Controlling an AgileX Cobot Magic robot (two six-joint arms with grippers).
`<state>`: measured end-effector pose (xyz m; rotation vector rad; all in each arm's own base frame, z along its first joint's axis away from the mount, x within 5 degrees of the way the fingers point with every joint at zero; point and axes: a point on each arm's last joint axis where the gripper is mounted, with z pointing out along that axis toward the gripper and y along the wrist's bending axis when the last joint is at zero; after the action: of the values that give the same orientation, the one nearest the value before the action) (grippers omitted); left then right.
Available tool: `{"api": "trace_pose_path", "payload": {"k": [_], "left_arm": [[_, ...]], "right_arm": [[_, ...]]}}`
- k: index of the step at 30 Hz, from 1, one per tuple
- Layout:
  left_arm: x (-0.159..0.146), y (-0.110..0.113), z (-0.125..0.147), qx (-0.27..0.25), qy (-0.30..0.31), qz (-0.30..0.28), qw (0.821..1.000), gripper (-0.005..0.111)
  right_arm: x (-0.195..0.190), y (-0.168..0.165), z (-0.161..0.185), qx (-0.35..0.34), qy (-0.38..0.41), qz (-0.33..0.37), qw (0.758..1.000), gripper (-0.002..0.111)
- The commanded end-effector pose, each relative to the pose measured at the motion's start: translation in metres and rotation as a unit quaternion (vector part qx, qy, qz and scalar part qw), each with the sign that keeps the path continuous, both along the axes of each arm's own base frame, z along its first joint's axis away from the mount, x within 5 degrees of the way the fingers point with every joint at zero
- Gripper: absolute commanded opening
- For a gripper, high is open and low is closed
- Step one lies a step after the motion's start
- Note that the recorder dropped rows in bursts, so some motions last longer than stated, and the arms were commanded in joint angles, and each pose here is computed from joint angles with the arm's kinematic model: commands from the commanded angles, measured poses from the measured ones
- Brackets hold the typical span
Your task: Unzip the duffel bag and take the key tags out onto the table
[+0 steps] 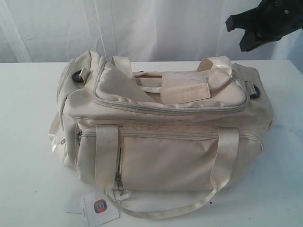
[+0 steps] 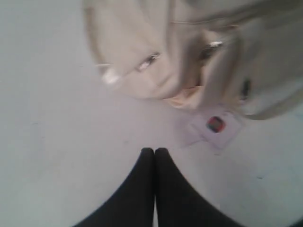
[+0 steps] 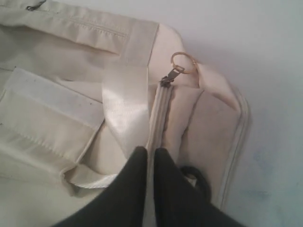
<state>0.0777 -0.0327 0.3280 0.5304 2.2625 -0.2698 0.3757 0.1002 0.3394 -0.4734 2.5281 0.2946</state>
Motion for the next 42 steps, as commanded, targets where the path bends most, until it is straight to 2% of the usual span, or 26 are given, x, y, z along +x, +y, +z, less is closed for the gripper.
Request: {"api": "trace_pose_path", "payload": {"k": [1, 3, 5, 7, 9, 13, 14, 17, 21, 22, 24, 29, 31, 35, 36, 38, 42], "left_arm": [[0.029, -0.035, 0.033, -0.091, -0.008, -0.196, 0.976, 0.0], [0.053, -0.046, 0.045, -0.123, -0.001, -0.251, 0.96, 0.0], [0.079, -0.061, 0.051, -0.12, 0.033, -0.293, 0.948, 0.0], [0.105, -0.085, 0.057, -0.095, 0.04, -0.336, 0.936, 0.0], [0.123, -0.119, 0.059, -0.051, 0.031, -0.376, 0.925, 0.0], [0.155, -0.193, 0.042, 0.038, -0.02, -0.406, 0.913, 0.001], [0.16, -0.21, 0.034, 0.039, -0.031, -0.411, 0.91, 0.006], [0.167, -0.237, 0.018, 0.038, -0.053, -0.412, 0.909, 0.026], [0.176, -0.265, -0.006, 0.039, -0.079, -0.406, 0.909, 0.062], [0.177, -0.272, -0.013, 0.044, -0.085, -0.409, 0.907, 0.068], [0.179, -0.282, -0.025, 0.051, -0.089, -0.415, 0.904, 0.072], [0.188, -0.293, -0.056, 0.064, -0.061, -0.415, 0.906, 0.071], [0.187, -0.292, -0.064, 0.074, -0.039, -0.427, 0.9, 0.062], [0.176, -0.286, -0.071, 0.099, 0.021, -0.464, 0.88, 0.026], [0.172, -0.282, -0.074, 0.114, 0.047, -0.475, 0.871, 0.014], [0.169, -0.277, -0.078, 0.14, 0.08, -0.483, 0.861, 0.0], [0.162, -0.262, -0.084, 0.195, 0.152, -0.487, 0.838, 0.0]], "right_arm": [[-0.001, 0.0, 0.0, 0.001, 0.014, 0.014, 1.0, 0.037], [-0.006, -0.001, 0.0, -0.004, 0.029, 0.018, 0.999, 0.05], [-0.011, -0.004, 0.005, -0.016, 0.035, 0.022, 0.999, 0.05], [-0.017, -0.007, 0.012, -0.027, 0.03, 0.021, 0.999, 0.047], [-0.022, -0.011, 0.019, -0.04, 0.021, 0.017, 0.999, 0.046], [-0.026, -0.017, 0.026, -0.068, 0.006, 0.005, 0.998, 0.046], [-0.026, -0.018, 0.026, -0.07, 0.006, 0.003, 0.997, 0.046], [-0.025, -0.018, 0.027, -0.069, -0.002, 0.001, 0.998, 0.046], [-0.022, -0.019, 0.028, -0.074, -0.018, -0.003, 0.997, 0.046], [-0.021, -0.02, 0.028, -0.076, -0.021, -0.004, 0.997, 0.046], [-0.021, -0.02, 0.029, -0.077, -0.025, -0.005, 0.997, 0.046], [-0.02, -0.02, 0.029, -0.075, -0.031, -0.007, 0.997, 0.046], [-0.02, -0.02, 0.029, -0.074, -0.032, -0.007, 0.997, 0.046], [-0.019, -0.019, 0.029, -0.074, -0.035, -0.007, 0.997, 0.046], [-0.018, -0.019, 0.028, -0.074, -0.034, -0.007, 0.997, 0.046], [-0.017, -0.019, 0.027, -0.073, -0.032, -0.008, 0.997, 0.046], [-0.014, -0.018, 0.022, -0.073, -0.025, -0.01, 0.997, 0.046]]}}
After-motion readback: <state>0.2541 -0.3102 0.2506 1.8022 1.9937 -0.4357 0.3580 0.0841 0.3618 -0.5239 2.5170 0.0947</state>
